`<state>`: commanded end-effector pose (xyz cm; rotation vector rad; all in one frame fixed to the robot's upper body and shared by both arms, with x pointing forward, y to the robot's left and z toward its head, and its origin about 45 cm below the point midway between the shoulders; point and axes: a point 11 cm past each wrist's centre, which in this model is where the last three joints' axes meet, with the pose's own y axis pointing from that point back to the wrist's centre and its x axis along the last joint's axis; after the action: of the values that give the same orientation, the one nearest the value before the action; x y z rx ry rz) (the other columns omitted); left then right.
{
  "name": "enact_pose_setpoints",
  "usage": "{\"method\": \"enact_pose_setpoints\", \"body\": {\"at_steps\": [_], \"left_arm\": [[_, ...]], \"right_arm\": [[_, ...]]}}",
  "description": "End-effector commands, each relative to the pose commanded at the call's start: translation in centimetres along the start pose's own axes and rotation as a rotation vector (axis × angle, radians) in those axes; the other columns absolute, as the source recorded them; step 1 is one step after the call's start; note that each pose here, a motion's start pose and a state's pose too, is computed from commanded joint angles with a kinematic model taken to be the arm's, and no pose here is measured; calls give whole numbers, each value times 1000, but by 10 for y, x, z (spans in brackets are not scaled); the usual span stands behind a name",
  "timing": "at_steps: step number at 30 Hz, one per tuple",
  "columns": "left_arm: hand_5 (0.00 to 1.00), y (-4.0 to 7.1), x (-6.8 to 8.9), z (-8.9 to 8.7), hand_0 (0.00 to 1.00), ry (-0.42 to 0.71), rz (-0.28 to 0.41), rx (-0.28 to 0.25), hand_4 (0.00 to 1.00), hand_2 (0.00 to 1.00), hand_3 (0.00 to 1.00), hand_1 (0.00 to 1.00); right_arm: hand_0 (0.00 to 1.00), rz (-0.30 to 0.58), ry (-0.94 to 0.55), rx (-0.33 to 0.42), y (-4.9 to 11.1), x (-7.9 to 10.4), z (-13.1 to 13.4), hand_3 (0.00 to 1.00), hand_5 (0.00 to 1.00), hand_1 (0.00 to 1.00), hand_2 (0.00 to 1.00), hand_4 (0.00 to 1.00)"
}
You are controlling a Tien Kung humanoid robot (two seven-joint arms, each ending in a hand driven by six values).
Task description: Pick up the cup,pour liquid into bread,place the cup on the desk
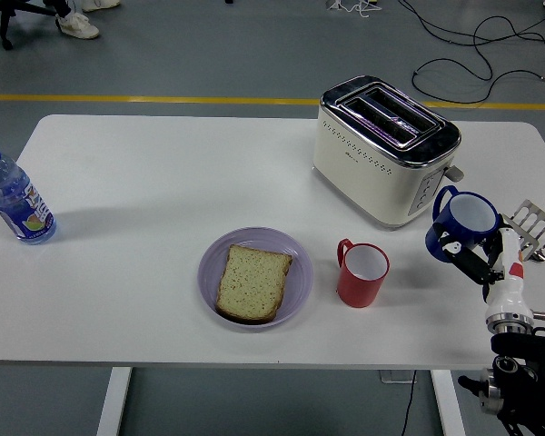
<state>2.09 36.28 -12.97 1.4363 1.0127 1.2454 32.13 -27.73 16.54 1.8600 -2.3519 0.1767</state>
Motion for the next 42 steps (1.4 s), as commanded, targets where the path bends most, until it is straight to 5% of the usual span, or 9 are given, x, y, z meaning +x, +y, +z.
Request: {"method": "enact_pose_setpoints", "body": {"at_steps": [2,14,30,42], "left_arm": [[929,0,1,0,660,0,1,1,375,724,623,702],[928,0,3,2,660,16,5,-4,374,724,623,702],[930,0,1,4,660,27,4,-7,375,724,623,703],[930,0,-2,3,660,34,0,-3,376,724,624,703]], "right_arm": [[369,-29,29,15,-2,-5,-13,550,2,323,483,740],[325,-318,155,72,2,-47,-91,556,2,282,458,764],[333,-584,589,243,0,-118,-122,559,2,290,464,728],[354,-656,809,434,-6,-166,-136,563,2,310,488,669]]}}
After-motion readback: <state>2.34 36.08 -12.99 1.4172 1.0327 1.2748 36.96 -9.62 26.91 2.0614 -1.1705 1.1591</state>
